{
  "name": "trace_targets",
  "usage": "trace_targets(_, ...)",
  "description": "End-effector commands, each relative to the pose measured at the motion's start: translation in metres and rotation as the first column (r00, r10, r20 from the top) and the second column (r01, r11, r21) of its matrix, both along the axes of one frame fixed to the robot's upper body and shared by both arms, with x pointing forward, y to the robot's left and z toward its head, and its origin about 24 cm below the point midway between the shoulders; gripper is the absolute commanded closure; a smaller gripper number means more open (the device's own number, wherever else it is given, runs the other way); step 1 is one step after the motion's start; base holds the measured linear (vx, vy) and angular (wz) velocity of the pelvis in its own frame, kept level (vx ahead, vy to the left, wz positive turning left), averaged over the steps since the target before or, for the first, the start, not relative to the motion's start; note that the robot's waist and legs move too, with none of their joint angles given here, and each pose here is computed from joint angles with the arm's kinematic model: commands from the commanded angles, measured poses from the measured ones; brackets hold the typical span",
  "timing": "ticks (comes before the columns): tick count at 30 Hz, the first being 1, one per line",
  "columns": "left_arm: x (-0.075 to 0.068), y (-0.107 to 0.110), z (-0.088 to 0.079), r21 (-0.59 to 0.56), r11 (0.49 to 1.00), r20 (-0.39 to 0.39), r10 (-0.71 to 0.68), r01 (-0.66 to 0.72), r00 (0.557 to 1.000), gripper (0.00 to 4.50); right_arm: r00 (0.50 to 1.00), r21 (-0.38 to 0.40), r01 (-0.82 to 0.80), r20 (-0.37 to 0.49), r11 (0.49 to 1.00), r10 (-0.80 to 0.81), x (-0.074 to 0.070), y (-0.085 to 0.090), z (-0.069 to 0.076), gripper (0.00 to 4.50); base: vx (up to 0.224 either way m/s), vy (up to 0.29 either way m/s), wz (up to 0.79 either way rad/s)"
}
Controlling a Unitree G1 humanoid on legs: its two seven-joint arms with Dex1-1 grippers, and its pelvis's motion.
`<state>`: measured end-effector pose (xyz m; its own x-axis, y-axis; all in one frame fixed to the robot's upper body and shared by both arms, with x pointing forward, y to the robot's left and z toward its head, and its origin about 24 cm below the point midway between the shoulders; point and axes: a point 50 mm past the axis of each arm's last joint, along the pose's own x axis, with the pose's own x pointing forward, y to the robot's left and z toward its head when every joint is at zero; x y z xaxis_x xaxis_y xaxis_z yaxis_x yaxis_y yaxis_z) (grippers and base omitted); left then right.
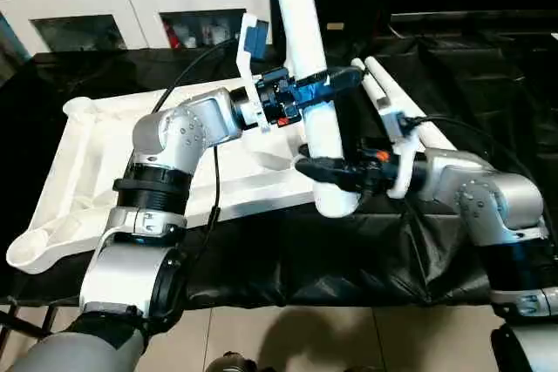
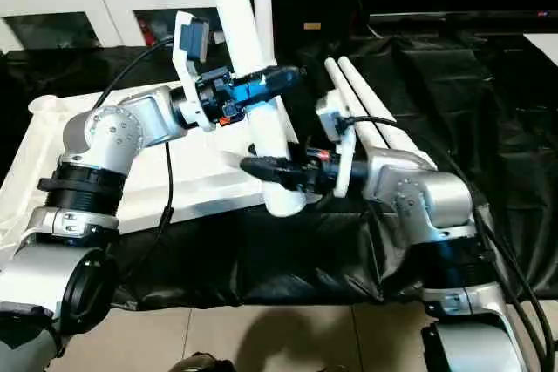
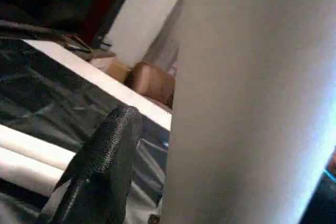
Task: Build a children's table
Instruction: Insert table leg to table base
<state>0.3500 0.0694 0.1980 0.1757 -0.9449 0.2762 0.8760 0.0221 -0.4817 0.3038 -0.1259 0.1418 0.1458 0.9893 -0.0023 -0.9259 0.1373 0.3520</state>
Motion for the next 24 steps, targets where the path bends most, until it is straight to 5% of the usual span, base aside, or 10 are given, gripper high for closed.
trace_targets(1, 0.006, 0.014, 0.006, -0.024, 0.998, -0.013, 0.066, -0.066, 0.998, 1.66, 0.993, 0.054, -0.094, 0.075, 0.994, 0.090, -0.008, 0.004, 0.017, 2.60, 0.000, 0.000, 0.00)
trace_targets(12, 0.015, 0.013, 0.006, -0.001, 0.983, -0.004, 0.182, -0.182, 0.983, 2.47, 0.995, 0.003, -0.022, 0.101, 1.000, 0.022, -0.005, 0.006, 0.012, 2.60, 0.000, 0.000, 0.00)
trace_targets(14, 0.016, 0.013, 0.004, 0.045, 0.973, 0.026, 0.227, -0.228, 0.974, 2.60, 0.990, -0.054, 0.050, 0.134, 0.997, -0.043, 0.002, 0.007, 0.009, 1.90, 0.000, 0.000, 0.00)
trace_targets(24, 0.022, 0.002, 0.004, 0.188, 0.884, 0.163, 0.402, -0.429, 0.901, 2.68, 0.917, -0.212, 0.379, 0.220, 0.901, -0.334, 0.030, 0.035, -0.011, 1.41, 0.000, 0.000, 0.00)
